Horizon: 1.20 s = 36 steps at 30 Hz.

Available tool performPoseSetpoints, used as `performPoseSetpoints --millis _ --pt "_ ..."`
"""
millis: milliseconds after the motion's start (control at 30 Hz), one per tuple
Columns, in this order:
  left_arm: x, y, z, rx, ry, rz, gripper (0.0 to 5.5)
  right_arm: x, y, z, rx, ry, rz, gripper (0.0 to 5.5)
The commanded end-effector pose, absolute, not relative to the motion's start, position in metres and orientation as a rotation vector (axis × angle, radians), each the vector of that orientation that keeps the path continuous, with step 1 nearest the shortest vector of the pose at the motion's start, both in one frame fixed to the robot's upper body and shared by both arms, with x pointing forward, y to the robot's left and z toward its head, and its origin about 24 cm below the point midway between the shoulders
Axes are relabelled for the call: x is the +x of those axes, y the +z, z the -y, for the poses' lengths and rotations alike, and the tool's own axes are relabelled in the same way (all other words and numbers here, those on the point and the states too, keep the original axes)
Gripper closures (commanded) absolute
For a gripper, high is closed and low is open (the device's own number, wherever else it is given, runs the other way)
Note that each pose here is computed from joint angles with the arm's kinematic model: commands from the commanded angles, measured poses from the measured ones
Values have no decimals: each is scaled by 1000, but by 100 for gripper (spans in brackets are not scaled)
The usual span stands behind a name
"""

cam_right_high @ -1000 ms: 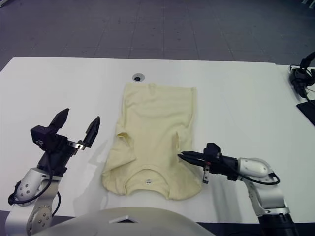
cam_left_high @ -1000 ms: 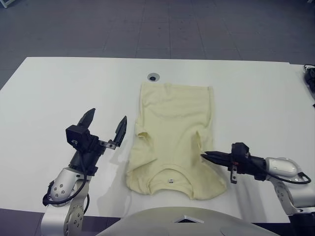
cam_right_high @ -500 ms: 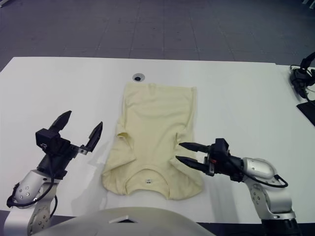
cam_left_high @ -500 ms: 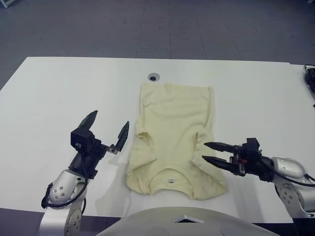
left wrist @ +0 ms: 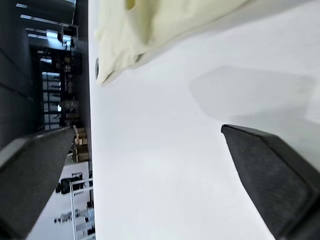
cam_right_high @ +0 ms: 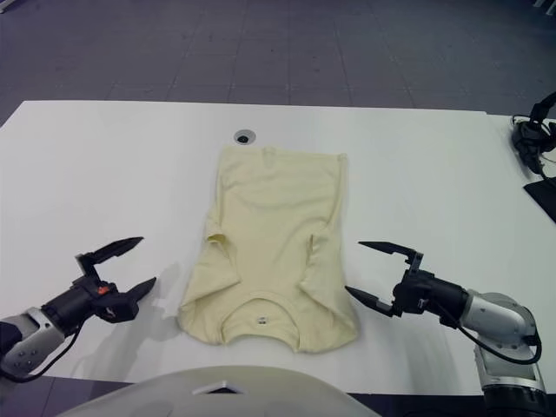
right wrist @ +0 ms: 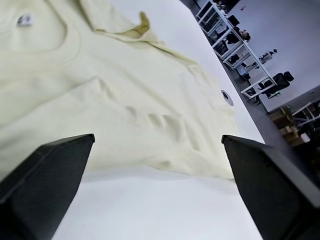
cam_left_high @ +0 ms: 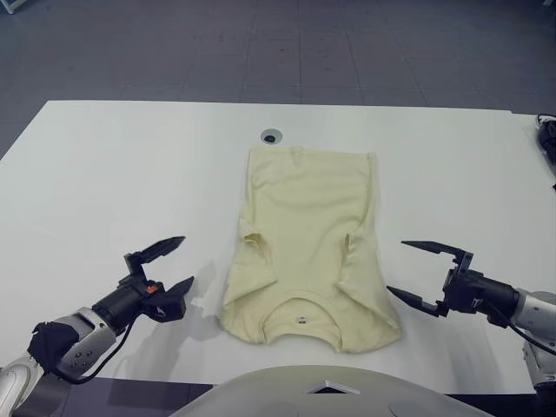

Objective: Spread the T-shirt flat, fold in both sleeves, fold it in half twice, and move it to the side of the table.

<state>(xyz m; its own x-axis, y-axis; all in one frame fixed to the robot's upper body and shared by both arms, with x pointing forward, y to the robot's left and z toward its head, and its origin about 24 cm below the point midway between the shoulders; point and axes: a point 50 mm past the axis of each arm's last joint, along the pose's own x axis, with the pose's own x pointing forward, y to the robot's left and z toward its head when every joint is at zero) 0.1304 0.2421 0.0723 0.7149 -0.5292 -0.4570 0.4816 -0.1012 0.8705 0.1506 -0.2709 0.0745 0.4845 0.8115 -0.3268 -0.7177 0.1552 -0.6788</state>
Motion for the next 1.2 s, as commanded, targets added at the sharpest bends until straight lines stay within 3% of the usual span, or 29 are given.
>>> performPoseSetpoints --millis 33,133,400,800,1033,1200 --pt "101 54 -216 1529 -1339 166 10 123 63 284 -1307 1433 238 11" --pt "102 54 -210 1505 -1351 192 41 114 57 280 -1312 1514 260 10" --pt "110 47 -202 1503 -1368 221 204 116 52 276 -1289 1529 316 10" --pt "120 45 -213 1535 -1329 171 426 123 46 265 -1263 1546 362 223" --pt "112 43 -212 1501 -1340 170 548 122 37 266 -1165 1519 221 345" --pt "103 42 -211 1454 -1343 147 550 122 33 270 -1073 1474 85 424"
